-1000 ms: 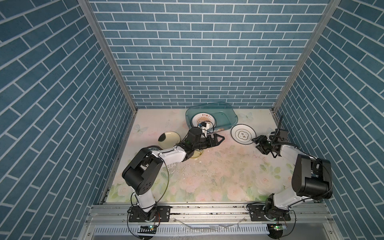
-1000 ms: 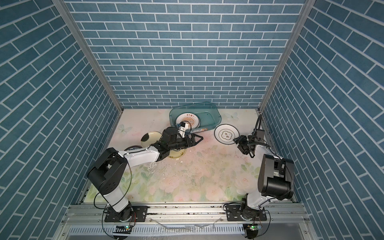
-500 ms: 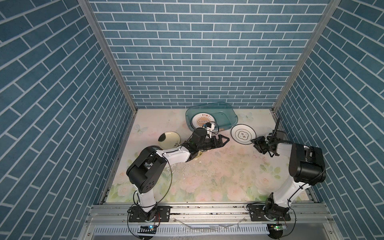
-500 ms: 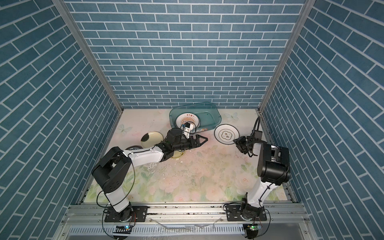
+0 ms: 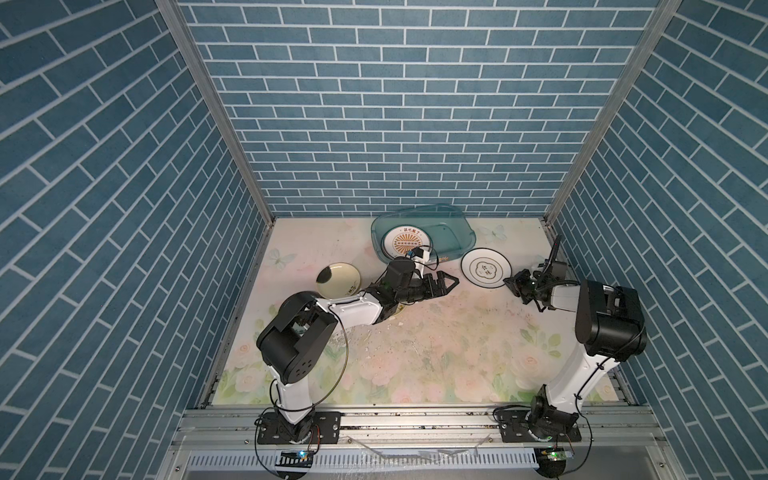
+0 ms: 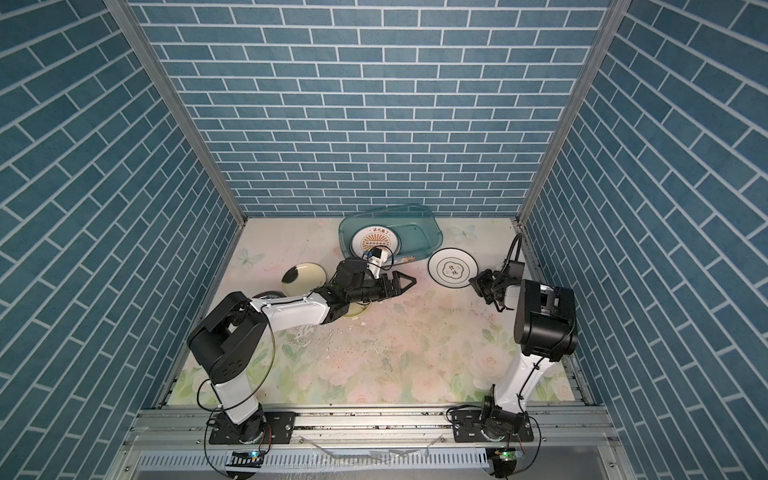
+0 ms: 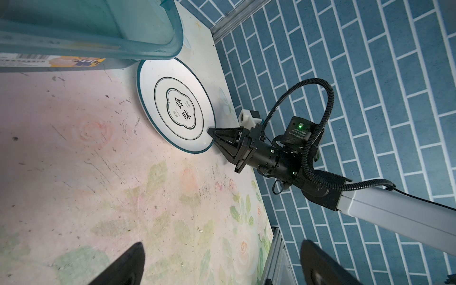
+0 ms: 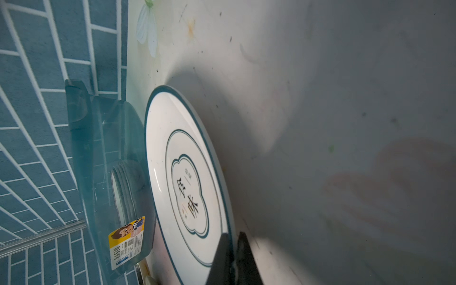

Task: Place the plates into the plastic bin on the countertop
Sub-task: Pick up the plate from the top-right of the table, then place the plate in the plastic bin.

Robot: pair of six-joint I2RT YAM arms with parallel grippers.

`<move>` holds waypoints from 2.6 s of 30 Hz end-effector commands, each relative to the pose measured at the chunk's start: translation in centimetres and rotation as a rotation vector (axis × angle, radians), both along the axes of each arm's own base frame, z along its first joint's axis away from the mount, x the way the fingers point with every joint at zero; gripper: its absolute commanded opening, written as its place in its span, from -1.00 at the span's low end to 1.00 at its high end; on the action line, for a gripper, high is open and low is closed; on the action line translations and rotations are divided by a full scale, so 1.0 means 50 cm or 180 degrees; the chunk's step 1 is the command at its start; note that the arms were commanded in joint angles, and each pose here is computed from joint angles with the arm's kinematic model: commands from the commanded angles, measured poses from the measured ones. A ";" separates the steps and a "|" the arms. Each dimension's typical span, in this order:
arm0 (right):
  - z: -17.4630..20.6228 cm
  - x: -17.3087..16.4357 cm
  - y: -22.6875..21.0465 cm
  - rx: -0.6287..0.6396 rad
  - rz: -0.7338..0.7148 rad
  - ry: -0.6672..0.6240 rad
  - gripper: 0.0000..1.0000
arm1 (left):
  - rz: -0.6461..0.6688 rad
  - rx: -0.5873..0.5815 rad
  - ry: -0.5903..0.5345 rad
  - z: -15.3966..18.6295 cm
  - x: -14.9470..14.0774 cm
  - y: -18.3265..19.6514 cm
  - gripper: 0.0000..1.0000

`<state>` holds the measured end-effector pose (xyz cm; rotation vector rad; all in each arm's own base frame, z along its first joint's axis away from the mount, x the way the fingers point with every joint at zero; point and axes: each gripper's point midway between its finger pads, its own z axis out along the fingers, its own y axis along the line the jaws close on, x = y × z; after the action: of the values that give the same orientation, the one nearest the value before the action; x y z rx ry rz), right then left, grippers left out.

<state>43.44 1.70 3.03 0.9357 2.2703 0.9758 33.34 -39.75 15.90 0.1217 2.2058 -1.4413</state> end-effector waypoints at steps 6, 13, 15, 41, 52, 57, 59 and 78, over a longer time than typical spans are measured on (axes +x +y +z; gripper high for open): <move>-0.026 -0.068 -0.014 -0.0202 -0.0120 0.0290 -1.00 | -0.0032 0.0152 -0.0005 -0.022 -0.007 0.010 0.99; 0.040 -0.133 0.018 -0.0181 -0.0015 0.0163 -1.00 | -0.0022 0.0235 -0.0013 -0.015 -0.005 0.020 0.99; 0.064 -0.150 0.033 -0.0190 0.0070 0.0117 -1.00 | -0.0006 0.0318 -0.0024 -0.013 -0.005 0.032 0.99; 0.331 0.020 0.379 -0.0486 0.1398 -0.0760 -1.00 | 0.1147 0.1197 -0.0458 0.075 -0.010 0.375 0.99; 0.290 0.127 0.502 -0.0390 0.1595 -0.0714 -1.00 | 0.1260 0.1099 -0.0449 0.077 -0.020 0.404 0.99; 0.277 0.154 0.532 -0.0356 0.1609 -0.0700 -1.00 | 0.1289 0.1092 -0.0436 0.076 -0.021 0.410 0.99; 0.268 0.165 0.540 -0.0386 0.1605 -0.0667 -1.00 | 0.1304 0.1091 -0.0444 0.077 -0.020 0.413 0.99; 0.198 0.196 0.569 -0.0572 0.1709 -0.0407 -1.00 | 0.1333 0.1093 -0.0410 0.070 -0.014 0.426 0.99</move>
<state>52.97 29.24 11.33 0.2194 2.5237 0.9721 32.84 -18.80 19.46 -0.1250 2.1916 -0.8062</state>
